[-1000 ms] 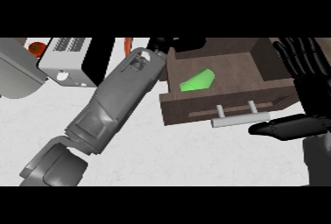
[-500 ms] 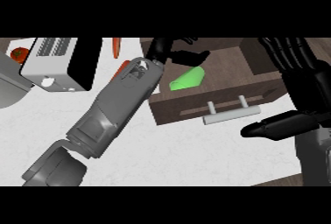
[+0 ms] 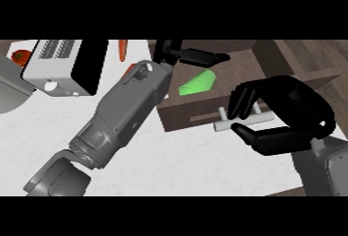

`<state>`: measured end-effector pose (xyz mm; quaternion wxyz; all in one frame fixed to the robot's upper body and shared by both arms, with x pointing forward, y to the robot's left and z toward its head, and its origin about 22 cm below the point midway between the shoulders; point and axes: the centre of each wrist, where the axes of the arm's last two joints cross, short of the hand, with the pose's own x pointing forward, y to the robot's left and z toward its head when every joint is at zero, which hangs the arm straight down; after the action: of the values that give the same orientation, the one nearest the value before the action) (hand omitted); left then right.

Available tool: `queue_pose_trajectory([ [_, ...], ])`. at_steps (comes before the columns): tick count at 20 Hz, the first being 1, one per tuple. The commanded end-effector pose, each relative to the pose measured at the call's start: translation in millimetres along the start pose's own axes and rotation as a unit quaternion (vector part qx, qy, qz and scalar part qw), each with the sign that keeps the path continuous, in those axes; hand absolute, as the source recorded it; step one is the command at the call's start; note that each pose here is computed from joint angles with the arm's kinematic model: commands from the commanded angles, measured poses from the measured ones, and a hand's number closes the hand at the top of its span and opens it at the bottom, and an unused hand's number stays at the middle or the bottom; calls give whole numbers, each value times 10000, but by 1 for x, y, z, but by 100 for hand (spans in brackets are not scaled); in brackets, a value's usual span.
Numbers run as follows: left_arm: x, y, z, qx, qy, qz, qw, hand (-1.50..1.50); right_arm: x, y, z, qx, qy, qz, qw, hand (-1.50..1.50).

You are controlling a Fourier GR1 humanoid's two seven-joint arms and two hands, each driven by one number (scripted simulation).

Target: Pick up the cup, place it into the drawer and close the drawer

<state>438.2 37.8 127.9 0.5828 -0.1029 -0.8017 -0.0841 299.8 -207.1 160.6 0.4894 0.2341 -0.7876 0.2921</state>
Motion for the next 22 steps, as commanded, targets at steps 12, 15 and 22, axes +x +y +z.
queue_pose_trajectory([
  [12,8,0,-6,638,-295,554,9960,-150,-39,17,30,925,2326,2445,9368,-150],
  [15,-10,10,6,697,-354,794,9938,-150,-65,17,36,692,2625,2509,9292,-150],
  [22,-33,28,29,623,-370,1018,9922,-150,-149,26,38,1238,3261,2685,8979,-150],
])
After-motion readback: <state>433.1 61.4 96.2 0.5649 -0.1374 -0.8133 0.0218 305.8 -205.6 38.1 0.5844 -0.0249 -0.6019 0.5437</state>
